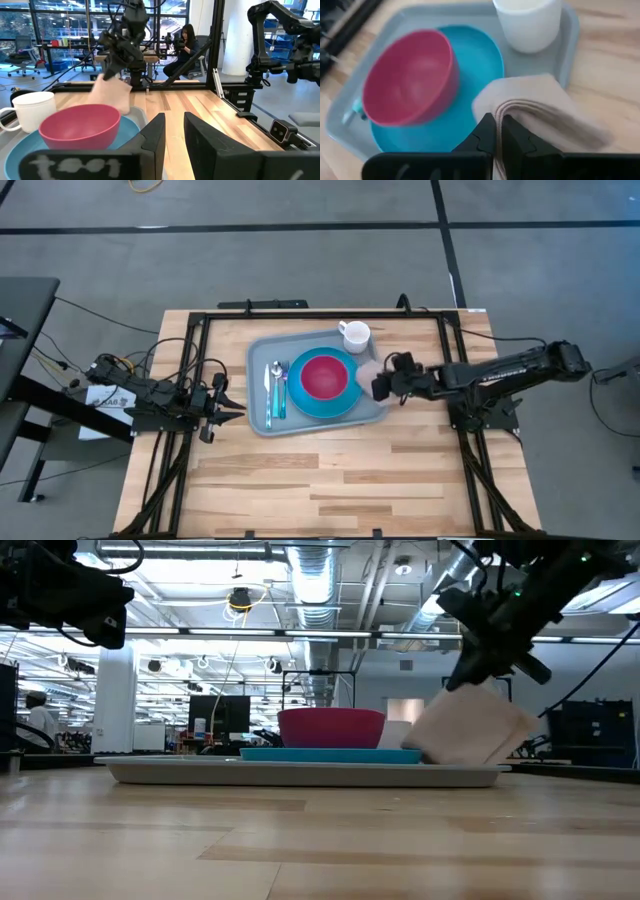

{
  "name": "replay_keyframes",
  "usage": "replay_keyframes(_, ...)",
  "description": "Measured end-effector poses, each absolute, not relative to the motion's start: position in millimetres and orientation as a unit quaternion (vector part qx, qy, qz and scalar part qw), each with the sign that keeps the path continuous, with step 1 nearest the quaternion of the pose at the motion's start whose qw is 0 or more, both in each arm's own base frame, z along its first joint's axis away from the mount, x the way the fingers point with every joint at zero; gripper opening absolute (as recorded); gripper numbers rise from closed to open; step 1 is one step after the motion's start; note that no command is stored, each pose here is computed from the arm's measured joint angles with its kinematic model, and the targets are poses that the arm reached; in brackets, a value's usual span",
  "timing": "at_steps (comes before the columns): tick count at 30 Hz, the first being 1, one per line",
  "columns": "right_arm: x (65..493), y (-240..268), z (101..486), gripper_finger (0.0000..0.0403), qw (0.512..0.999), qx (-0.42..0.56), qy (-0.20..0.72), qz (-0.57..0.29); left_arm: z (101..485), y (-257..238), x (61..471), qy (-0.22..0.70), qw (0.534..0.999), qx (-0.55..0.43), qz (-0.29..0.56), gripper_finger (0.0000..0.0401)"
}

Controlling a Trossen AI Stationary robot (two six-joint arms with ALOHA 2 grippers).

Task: Set up tray
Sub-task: Put the napkin on the right side of the plate on the tray

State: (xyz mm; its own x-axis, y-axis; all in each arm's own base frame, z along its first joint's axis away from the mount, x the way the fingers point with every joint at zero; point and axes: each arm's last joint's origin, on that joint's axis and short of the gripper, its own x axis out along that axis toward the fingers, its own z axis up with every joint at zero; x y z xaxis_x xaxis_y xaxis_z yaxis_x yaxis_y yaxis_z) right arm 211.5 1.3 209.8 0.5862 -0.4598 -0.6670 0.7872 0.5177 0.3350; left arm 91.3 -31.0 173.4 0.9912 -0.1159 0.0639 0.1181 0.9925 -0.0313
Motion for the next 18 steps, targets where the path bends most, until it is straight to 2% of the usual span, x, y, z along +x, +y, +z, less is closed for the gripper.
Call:
replay_keyframes(8,220.9,8.2,189.8,0.0016,0.813,0.321,0.289,-0.391,173.4,-31.0,91.4,-0.031,0.998,-0.017,-0.059,0.0059)
replay_keyframes(18,224.5,-8.5,166.1,0.0073,0.800,0.227,0.399,-0.386,173.4,-31.0,91.4,-0.031,0.998,-0.018,-0.059,0.0059)
